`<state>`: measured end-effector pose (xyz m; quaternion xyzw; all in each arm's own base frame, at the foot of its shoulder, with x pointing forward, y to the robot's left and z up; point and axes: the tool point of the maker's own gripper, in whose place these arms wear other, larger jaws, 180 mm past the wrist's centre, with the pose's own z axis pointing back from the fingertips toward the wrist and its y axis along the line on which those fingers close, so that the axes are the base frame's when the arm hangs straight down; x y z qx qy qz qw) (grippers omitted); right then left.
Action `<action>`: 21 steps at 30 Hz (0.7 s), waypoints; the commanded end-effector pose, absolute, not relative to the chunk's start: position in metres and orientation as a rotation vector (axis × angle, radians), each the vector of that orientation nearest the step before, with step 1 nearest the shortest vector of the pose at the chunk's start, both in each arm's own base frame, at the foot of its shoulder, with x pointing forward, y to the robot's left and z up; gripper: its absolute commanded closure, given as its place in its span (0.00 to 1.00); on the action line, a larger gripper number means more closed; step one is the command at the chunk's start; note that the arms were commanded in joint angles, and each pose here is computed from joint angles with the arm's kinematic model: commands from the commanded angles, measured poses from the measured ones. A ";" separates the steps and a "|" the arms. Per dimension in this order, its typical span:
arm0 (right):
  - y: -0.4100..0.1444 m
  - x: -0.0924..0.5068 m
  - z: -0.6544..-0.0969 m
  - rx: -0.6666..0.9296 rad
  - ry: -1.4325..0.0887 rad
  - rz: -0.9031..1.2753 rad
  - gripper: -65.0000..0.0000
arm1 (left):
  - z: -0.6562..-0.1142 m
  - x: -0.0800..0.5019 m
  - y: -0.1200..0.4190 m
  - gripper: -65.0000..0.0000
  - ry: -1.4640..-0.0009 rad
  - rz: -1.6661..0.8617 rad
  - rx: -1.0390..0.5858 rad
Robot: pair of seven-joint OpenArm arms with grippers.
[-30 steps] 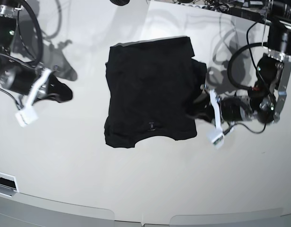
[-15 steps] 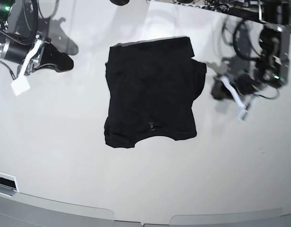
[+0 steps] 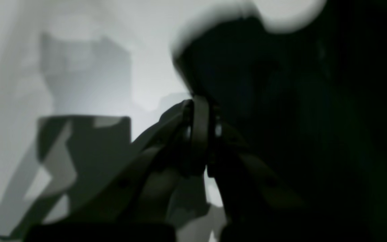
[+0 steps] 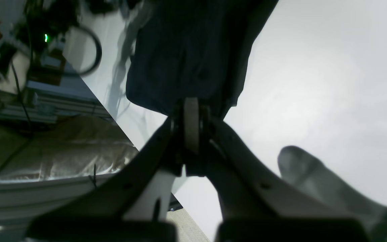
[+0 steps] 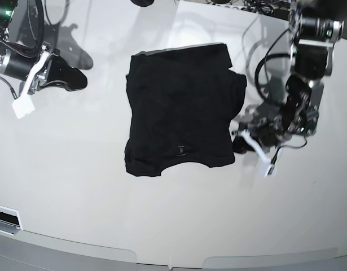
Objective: Layout the t-shirt on the table in an organized manner, then fold the t-shirt properly
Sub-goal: 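Press and tuck the shirt's side edge with the left gripper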
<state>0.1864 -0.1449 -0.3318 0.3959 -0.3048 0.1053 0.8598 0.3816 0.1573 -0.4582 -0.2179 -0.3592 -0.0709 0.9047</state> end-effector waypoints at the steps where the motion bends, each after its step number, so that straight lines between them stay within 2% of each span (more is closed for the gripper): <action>1: -0.146 0.193 -0.320 0.839 -0.688 0.236 1.00 | -0.448 0.393 0.152 1.00 -0.777 -0.158 -0.476; 10: -0.146 0.195 -0.319 0.839 -0.694 0.238 1.00 | -0.428 0.411 0.090 1.00 -0.801 -0.240 -0.621; 21: -0.143 0.207 -0.308 0.855 -0.736 0.263 1.00 | -0.402 0.436 0.075 1.00 -0.757 -0.400 -0.574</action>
